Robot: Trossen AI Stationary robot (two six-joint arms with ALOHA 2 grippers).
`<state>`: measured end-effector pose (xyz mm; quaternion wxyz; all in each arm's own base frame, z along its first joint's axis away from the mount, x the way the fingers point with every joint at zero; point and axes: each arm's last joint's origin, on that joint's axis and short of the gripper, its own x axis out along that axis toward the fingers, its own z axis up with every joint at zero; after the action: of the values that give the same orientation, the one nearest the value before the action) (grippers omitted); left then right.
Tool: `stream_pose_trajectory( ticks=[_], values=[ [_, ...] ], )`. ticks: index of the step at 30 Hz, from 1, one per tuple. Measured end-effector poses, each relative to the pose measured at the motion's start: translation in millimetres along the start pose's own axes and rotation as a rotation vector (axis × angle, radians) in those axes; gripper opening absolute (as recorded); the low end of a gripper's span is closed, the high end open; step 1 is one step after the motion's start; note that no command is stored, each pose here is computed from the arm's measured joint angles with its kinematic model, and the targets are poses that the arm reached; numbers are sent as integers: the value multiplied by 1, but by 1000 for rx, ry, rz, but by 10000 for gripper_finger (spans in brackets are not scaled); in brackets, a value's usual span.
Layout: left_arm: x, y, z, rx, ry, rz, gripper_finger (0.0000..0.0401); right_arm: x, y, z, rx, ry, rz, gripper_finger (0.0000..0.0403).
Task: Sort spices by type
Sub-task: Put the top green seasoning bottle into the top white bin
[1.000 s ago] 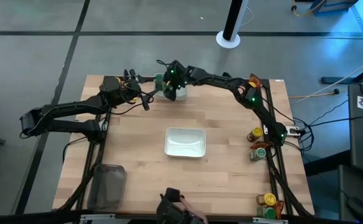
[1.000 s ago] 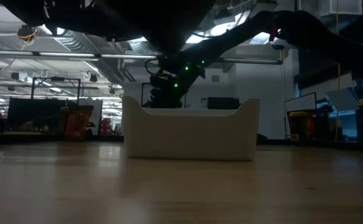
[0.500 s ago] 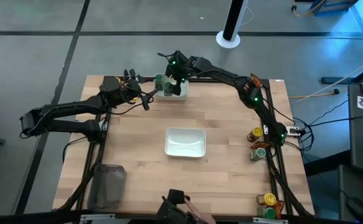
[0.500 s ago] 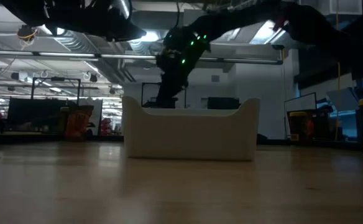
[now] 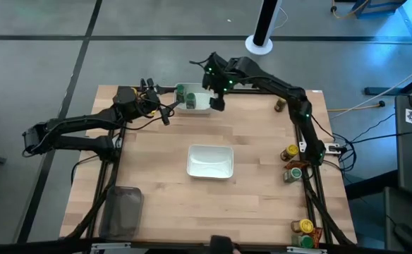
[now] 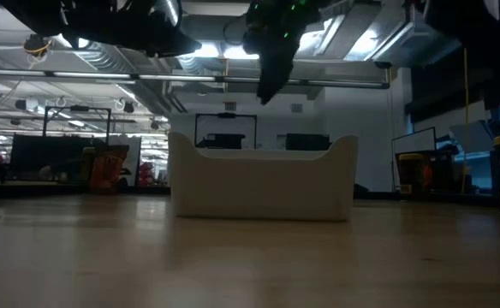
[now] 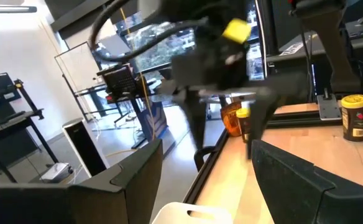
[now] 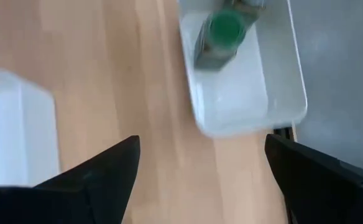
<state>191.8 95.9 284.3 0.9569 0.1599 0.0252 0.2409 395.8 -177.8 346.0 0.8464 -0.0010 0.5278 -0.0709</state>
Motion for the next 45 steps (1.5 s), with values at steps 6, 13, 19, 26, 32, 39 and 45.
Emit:
stream_pose_trajectory(
  ticks=[6, 13, 19, 26, 32, 39, 45],
  values=[
    [0, 0, 0, 0, 0, 0, 235, -37, 36, -14, 8, 117, 20, 344],
    [0, 0, -1, 1, 5, -2, 235, -70, 73, -22, 10, 117, 56, 344],
    [0, -1, -2, -2, 16, -6, 235, -90, 100, -40, 29, 134, 45, 344],
    [0, -1, -2, -9, 16, -6, 235, -103, 126, -87, 110, 215, 1, 344],
    [0, -1, -1, -15, 15, -6, 235, -115, 146, -133, 250, 246, -52, 344],
    [0, -1, -1, -21, 10, -4, 235, -122, 162, -173, 468, 268, -71, 344],
    [0, 0, -1, -76, 9, -3, 235, -116, 175, -196, 644, 320, -86, 344]
  ],
)
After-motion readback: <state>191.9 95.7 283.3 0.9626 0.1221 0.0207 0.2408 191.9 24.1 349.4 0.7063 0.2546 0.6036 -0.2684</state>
